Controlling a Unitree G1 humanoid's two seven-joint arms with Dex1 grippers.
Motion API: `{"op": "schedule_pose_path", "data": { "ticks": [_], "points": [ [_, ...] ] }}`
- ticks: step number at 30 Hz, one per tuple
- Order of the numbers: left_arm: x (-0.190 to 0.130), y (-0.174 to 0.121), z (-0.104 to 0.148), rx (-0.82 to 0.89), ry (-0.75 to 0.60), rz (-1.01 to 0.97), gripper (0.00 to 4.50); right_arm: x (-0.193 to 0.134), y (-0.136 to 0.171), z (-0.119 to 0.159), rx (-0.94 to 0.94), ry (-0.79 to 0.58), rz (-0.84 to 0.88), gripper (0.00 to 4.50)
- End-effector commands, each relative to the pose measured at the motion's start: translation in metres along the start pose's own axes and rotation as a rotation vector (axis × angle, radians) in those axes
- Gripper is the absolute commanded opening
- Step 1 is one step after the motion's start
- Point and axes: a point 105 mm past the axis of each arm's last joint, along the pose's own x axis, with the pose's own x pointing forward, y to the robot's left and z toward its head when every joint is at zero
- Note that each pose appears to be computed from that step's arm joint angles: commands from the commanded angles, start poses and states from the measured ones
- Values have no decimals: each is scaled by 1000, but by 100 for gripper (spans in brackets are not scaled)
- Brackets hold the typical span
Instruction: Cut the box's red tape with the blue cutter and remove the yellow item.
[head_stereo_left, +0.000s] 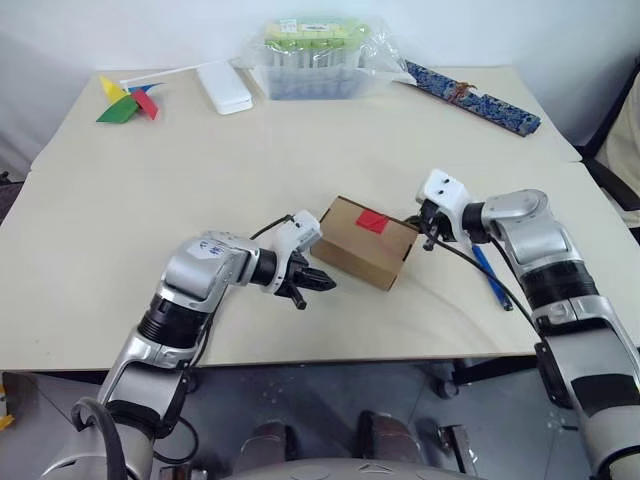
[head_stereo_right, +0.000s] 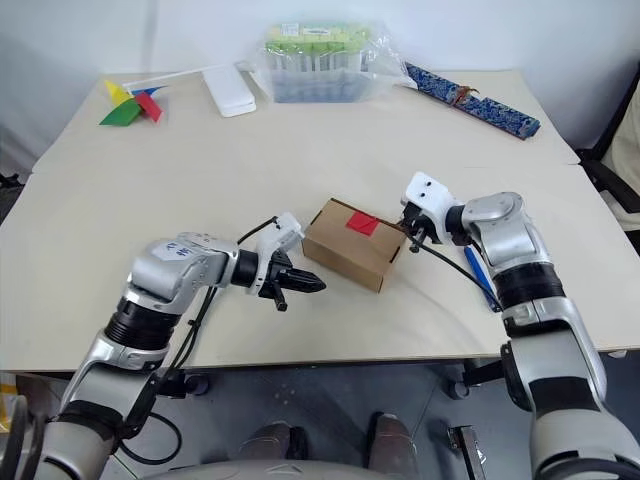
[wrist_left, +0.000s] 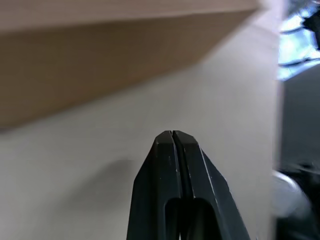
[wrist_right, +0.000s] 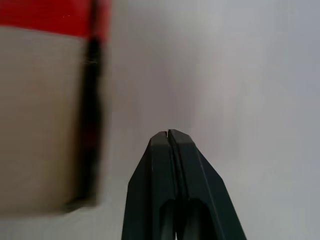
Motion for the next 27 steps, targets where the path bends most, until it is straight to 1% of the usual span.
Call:
{"op": "schedule_pose_path", "data": {
  "ticks": [1,8,13,18,22,27],
  "points": [
    [-1,9,14,37,-53,54,0,-17,8,14,-31,-22,20,3],
    [4,28,27,77,-77,108,0,-33,49,19,-57,-3,112,3],
    [9,28,33,113,-78,88,0,-38,66,26,-52,-6,135,3],
    [19,23,38,158,-60,42,0,-41,78,29,-42,-5,134,3],
    [23,26,40,174,-46,31,0,-38,74,28,-19,-7,89,3],
    [21,31,41,184,-39,34,0,-37,50,19,6,12,-44,3]
  ]
}}
